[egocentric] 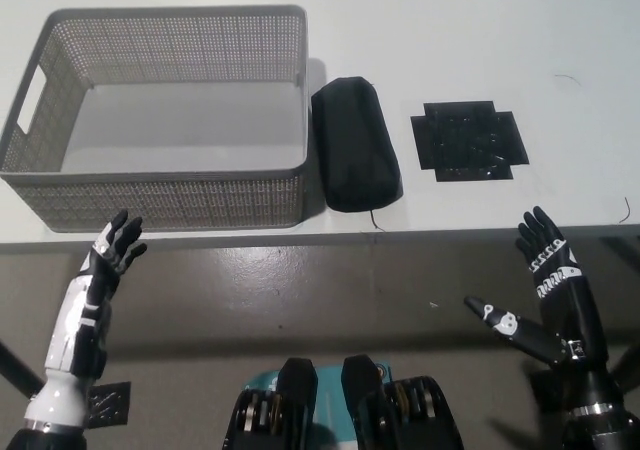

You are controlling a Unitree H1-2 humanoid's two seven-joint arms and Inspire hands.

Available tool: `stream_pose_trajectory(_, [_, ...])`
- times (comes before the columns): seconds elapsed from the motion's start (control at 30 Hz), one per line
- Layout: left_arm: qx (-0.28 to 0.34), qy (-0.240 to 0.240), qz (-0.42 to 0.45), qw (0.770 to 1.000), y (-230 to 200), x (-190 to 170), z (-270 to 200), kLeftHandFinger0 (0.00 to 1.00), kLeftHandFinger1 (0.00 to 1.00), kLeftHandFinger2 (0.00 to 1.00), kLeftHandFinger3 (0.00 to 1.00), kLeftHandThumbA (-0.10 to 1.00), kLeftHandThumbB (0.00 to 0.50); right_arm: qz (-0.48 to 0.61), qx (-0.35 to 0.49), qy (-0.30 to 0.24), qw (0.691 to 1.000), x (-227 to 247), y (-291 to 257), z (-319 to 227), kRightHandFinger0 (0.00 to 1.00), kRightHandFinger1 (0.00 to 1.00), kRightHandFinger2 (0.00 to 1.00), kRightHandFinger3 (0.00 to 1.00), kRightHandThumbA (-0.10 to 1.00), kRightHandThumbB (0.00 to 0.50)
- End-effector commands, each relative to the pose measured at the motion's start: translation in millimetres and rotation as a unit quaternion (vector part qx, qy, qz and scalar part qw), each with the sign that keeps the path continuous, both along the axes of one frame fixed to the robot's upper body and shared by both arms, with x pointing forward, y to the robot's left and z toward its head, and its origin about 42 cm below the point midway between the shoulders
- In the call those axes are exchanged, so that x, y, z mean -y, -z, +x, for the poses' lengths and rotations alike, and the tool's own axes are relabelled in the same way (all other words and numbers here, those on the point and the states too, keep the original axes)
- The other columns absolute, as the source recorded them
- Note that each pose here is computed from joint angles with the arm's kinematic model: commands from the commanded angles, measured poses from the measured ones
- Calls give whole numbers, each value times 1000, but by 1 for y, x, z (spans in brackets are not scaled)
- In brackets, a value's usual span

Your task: Use the right hand to push the pencil case on the right hand side to the container on the left side

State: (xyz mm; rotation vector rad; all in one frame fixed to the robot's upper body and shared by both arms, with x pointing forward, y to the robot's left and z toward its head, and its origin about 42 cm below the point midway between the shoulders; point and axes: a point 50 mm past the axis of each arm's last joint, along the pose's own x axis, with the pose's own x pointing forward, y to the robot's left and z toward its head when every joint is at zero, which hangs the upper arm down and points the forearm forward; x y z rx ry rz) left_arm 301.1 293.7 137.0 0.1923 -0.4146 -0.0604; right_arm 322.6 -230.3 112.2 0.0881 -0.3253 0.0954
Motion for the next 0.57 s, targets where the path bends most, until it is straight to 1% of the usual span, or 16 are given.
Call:
stream_pose_trajectory(0.0, [29,12,-1,1000,-13,-2,-3,1000,1000,1000,1000,1000,43,23,33,-14,999,-1,-13,3,1000,1000,1000,1000,1000,151])
stream_pose_trajectory(0.03, [30,12,3,999,-14,-3,-3,1000,1000,1000,1000,1000,44,20,34,-11,999,0,-13,4,1000,1000,1000,1000,1000,165])
stream_pose_trajectory(0.07, [31,8,13,999,-12,-4,-3,1000,1000,1000,1000,1000,55,19,33,-10,999,0,-13,3,1000,1000,1000,1000,1000,162])
stream_pose_trajectory(0.23, [34,11,5,999,-14,-3,-8,1000,1000,1000,1000,1000,15,17,32,-12,999,-1,-14,1,1000,1000,1000,1000,1000,154])
stream_pose_trajectory(0.37, [34,5,11,999,-13,-5,-9,1000,1000,1000,1000,1000,27,17,32,-11,999,-1,-14,1,1000,1000,1000,1000,1000,160])
stream_pose_trajectory(0.4, [33,8,2,999,-12,-4,-10,1000,1000,1000,1000,1000,30,16,30,-11,999,-1,-14,1,1000,1000,1000,1000,1000,182])
stream_pose_trajectory(0.47, [33,10,2,999,-12,-5,-10,1000,1000,1000,1000,1000,25,19,31,-13,999,0,-14,1,1000,1000,1000,1000,1000,176])
stream_pose_trajectory(0.5, [33,8,4,999,-12,-4,-11,1000,1000,1000,1000,1000,6,18,32,-12,999,0,-14,1,1000,1000,1000,1000,1000,185])
stream_pose_trajectory(0.53, [33,7,4,999,-13,-4,-11,1000,1000,1000,1000,1000,3,17,32,-12,999,0,-14,2,1000,1000,1000,1000,1000,187])
